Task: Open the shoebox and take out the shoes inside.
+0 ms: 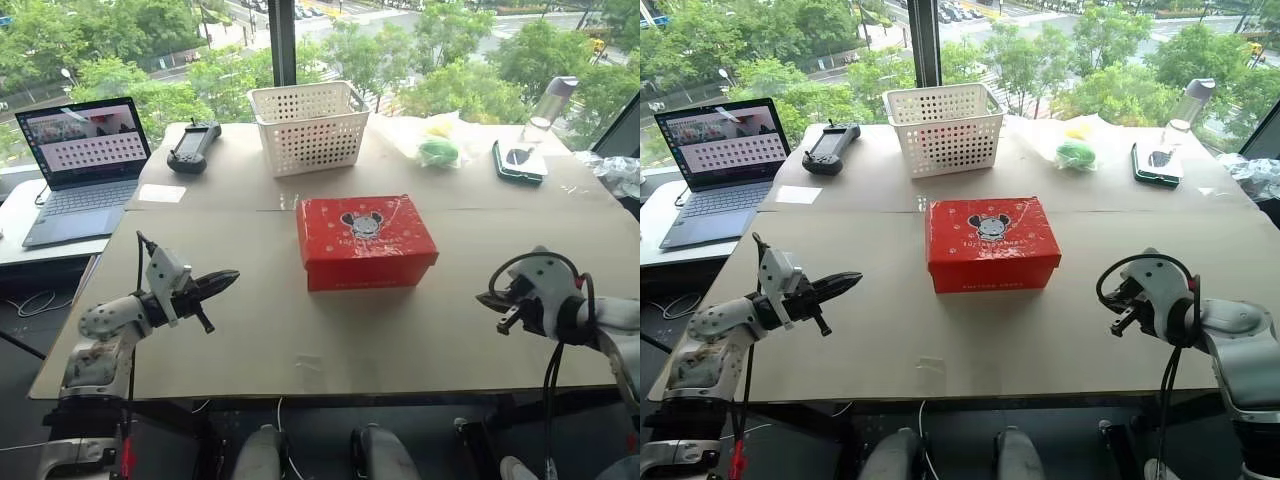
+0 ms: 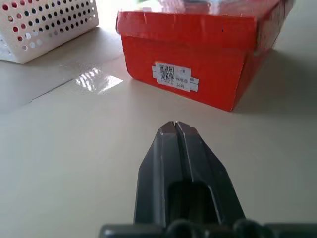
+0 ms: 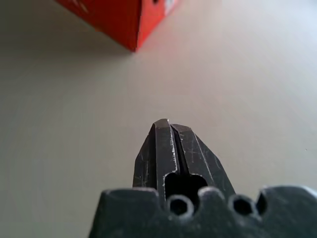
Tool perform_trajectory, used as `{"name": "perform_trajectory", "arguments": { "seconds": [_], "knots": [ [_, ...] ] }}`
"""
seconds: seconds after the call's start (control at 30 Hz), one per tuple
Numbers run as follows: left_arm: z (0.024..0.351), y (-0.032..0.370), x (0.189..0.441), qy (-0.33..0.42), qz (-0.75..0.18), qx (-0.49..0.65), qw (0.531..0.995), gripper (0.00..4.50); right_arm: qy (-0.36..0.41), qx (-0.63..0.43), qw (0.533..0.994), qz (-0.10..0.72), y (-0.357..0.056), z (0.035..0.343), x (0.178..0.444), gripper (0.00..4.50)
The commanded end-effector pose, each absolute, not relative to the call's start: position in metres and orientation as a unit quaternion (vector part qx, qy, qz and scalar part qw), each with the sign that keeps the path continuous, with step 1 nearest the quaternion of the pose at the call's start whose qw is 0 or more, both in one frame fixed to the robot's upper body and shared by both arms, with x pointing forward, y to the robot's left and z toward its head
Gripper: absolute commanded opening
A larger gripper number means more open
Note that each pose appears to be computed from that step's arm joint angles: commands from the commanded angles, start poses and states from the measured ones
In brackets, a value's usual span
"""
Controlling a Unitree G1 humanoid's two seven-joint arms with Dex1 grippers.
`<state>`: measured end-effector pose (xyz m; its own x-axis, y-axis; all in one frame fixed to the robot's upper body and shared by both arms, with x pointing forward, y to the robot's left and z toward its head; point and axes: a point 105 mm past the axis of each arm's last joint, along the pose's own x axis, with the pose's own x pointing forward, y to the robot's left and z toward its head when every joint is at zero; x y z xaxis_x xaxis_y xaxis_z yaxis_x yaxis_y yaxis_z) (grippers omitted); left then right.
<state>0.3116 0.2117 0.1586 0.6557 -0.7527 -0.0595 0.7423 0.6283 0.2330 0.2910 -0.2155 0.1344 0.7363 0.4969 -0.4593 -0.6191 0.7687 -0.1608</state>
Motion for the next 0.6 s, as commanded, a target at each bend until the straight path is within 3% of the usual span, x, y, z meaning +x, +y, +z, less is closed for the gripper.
{"name": "perform_trajectory", "arguments": {
  "seconds": [0.03,0.23,0.37,0.6],
  "knots": [
    [0.167,0.222,0.31,-0.017,-0.422,0.14,0.896,0.0,0.175,-0.11,0.928,0.311,-0.179,0.136,0.3,0.1],
    [0.169,0.221,0.312,-0.013,-0.425,0.145,0.894,0.0,0.185,-0.127,0.936,0.272,-0.165,0.118,0.312,0.1],
    [0.168,0.217,0.312,-0.014,-0.423,0.144,0.895,0.0,0.171,-0.091,0.963,0.189,-0.162,0.114,0.335,0.1],
    [0.164,0.217,0.313,-0.007,-0.417,0.144,0.897,0.0,0.12,-0.012,0.974,0.191,-0.143,0.142,0.339,0.1]
  ]
}}
